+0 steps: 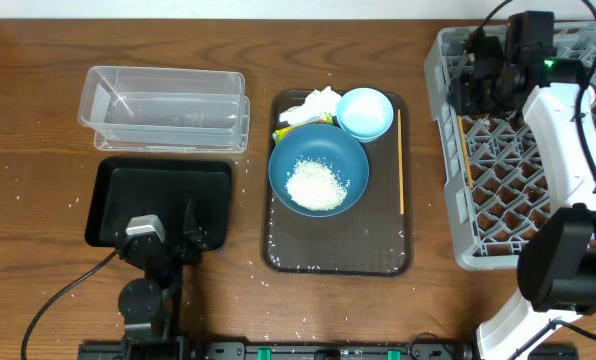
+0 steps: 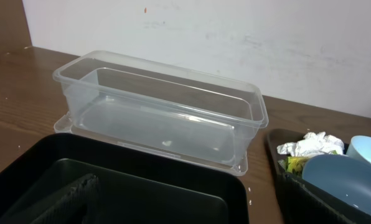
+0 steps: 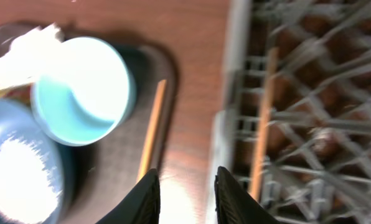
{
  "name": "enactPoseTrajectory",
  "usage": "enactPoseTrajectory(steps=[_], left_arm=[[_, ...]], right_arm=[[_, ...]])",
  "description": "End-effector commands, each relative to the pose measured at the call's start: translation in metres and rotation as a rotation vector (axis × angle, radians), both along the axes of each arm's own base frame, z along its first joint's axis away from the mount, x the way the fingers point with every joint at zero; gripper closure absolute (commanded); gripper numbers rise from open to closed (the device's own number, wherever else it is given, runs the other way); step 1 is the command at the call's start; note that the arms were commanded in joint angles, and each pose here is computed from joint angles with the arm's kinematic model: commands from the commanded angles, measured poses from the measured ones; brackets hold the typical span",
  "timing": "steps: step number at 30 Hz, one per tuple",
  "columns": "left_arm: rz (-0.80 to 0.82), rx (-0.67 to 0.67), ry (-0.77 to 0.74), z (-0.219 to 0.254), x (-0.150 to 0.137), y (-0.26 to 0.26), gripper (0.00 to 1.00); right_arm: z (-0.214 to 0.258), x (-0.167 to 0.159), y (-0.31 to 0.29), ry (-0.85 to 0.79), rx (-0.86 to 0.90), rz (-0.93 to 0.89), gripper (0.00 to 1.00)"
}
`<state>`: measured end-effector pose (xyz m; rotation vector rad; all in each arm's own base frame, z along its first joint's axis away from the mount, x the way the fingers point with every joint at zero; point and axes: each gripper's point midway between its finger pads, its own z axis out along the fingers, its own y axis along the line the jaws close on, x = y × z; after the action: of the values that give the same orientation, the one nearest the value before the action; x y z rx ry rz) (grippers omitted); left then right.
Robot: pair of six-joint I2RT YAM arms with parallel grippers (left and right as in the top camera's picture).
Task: Sort waste into correct bins and load items into the dishwasher rack
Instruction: 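Return the right gripper to grasp the remaining chopstick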
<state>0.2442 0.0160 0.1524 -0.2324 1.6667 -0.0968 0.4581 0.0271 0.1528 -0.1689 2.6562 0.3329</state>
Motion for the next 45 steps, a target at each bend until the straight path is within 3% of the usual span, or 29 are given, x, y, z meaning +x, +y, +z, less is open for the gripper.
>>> enactPoseTrajectory(steps=[1, 10, 16, 26, 45], left_arm=[[0.027, -0.011, 0.051, -0.018, -0.001, 0.005, 0.08], [0.027, -0.011, 0.051, -0.018, -0.001, 0.005, 0.08], [0.027, -0.011, 0.051, -0.018, -0.001, 0.005, 0.08], [0.027, -0.011, 0.051, -0.018, -0.001, 0.005, 0.08], [0.027, -0.011, 0.051, -0.018, -0.001, 0.005, 0.08]], right_arm=[[-0.003, -0.014, 0.032, 0.062, 0.084, 0.059, 0.72], [-0.06, -0.065, 0.066, 0.29, -0.049, -0.027, 0.7], [-0.105, -0.083, 0.075, 0.297, -0.169, -0.08, 0.71], [-0.129, -0.086, 0.067, 0.224, -0.312, -0.17, 0.64], [-0.135, -0.074, 0.083, 0.176, -0.221, -0.155, 0.67]])
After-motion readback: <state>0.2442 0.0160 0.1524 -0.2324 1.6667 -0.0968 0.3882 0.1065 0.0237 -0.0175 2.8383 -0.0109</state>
